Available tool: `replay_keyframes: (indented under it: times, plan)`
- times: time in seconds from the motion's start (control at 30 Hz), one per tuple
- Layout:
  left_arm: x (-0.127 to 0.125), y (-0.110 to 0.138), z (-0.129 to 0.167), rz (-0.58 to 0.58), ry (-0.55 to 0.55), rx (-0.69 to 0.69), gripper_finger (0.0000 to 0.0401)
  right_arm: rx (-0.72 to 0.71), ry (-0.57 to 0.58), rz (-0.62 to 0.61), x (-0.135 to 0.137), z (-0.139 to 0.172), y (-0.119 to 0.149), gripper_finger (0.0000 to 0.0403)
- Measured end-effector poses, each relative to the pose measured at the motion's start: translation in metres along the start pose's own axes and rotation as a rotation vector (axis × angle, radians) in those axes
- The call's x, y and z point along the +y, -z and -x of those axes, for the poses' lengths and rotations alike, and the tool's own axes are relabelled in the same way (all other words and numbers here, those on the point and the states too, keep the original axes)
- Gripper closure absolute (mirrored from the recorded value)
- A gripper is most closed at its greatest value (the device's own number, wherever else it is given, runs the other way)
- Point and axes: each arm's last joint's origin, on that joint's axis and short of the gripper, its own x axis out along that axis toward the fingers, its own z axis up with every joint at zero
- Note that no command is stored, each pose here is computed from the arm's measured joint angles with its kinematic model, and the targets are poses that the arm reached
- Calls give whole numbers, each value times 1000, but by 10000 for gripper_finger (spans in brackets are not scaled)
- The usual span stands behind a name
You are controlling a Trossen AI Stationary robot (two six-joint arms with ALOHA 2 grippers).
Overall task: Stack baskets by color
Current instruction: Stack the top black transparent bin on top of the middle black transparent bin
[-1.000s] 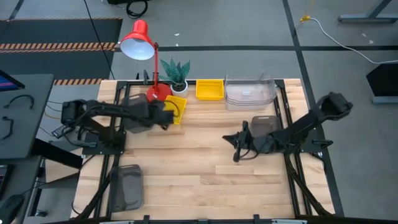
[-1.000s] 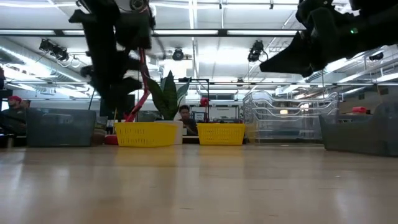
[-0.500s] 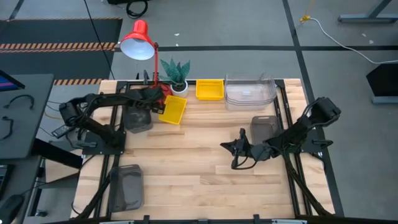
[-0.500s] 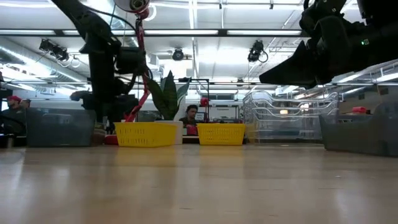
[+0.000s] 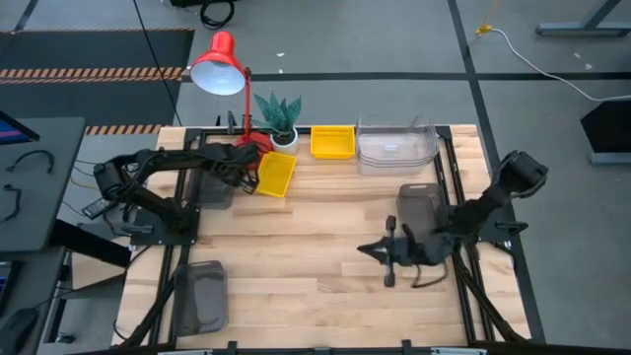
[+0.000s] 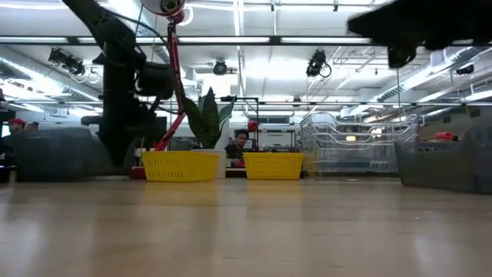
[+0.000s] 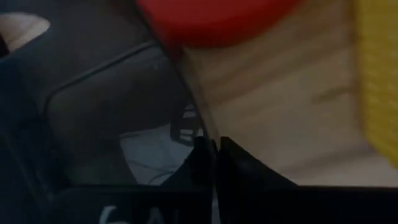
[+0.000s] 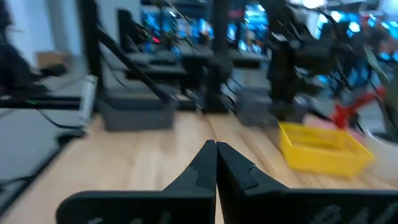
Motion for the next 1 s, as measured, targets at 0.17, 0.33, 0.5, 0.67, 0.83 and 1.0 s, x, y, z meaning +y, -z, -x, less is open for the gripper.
replay_keyframes:
  times: [0.17,0.33,0.5,0.67,0.83,1.0]
  plan:
    - [-12,-6,50,-122,-43,-58,387,-69,-74,-13,11,22,-21,398]
    - [-42,-3,125,-240,70,-191,394,-90,2,18,19,45,-35,399]
    - [-89,15,186,-414,305,-448,395,-66,118,32,22,61,-40,398]
    - [-153,33,198,-627,550,-633,396,-48,153,22,27,73,-40,398]
    - [-227,35,156,-742,596,-726,397,6,344,-38,33,90,-51,399]
    - [-278,38,105,-856,629,-787,393,-13,260,-44,42,94,-64,399]
